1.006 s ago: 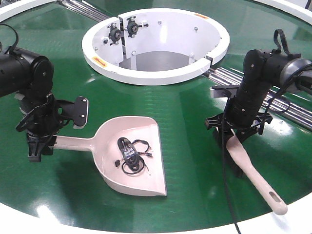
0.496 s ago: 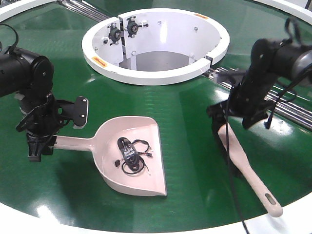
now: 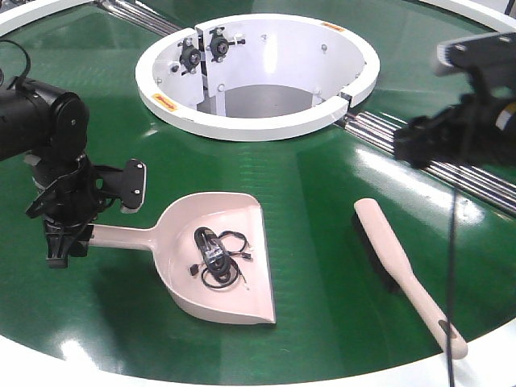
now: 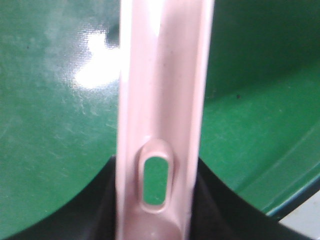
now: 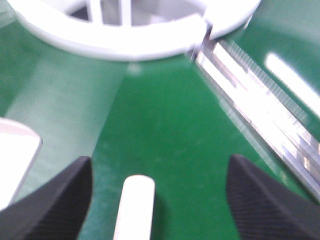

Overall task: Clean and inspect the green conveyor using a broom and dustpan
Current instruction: 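Open the right gripper, release the brush, and raise the right arm, then open the left gripper, release the dustpan handle, and raise the left arm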

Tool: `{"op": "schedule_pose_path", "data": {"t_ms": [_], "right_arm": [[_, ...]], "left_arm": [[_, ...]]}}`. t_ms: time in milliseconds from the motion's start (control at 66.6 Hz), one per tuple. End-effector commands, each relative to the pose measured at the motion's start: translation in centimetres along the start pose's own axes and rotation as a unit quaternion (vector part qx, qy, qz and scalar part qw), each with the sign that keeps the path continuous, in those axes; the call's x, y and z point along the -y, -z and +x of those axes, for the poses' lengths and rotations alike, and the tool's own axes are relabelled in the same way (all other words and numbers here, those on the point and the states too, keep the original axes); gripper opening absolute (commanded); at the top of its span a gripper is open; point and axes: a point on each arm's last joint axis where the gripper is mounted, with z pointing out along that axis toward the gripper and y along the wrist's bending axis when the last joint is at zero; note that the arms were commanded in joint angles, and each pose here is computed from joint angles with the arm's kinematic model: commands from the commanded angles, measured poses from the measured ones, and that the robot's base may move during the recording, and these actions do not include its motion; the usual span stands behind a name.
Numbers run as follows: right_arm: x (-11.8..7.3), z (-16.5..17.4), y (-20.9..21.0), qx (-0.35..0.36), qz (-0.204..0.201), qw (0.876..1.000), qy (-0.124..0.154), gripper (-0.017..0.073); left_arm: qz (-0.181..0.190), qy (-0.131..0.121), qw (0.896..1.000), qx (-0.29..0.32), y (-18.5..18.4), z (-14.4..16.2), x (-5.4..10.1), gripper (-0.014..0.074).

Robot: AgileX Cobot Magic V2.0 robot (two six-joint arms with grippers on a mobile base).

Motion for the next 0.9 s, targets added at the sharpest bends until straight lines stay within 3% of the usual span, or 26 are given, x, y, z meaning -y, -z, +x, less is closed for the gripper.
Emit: {"op": "schedule_pose_path", "data": {"t_ms": [0,270,541,886], "right_arm": [[0.1,0.4,4.3,0.135,0.026,0.991,0.007,0.0410],[-0.6,6.6,10.3,0.189,0.033,0.981,0.008,-0.0015],[-1.0,8.9,13.3,0.236,0.037,0.971,0.009,-0.0008],[-1.0,8.8,13.4,0.238,0.038,0.970,0.012,-0.0008]], "left_arm": [[-0.020,0.009,1.000,0.008,2.5,0.2,0.3,-0.0006],[-0.020,0.009,1.000,0.008,2.5,0.2,0.3,-0.0006],[-0.020,0.009,1.000,0.008,2.5,0.2,0.3,-0.0006],[-0.020,0.009,1.000,0.008,2.5,0.2,0.3,-0.0006]]}}
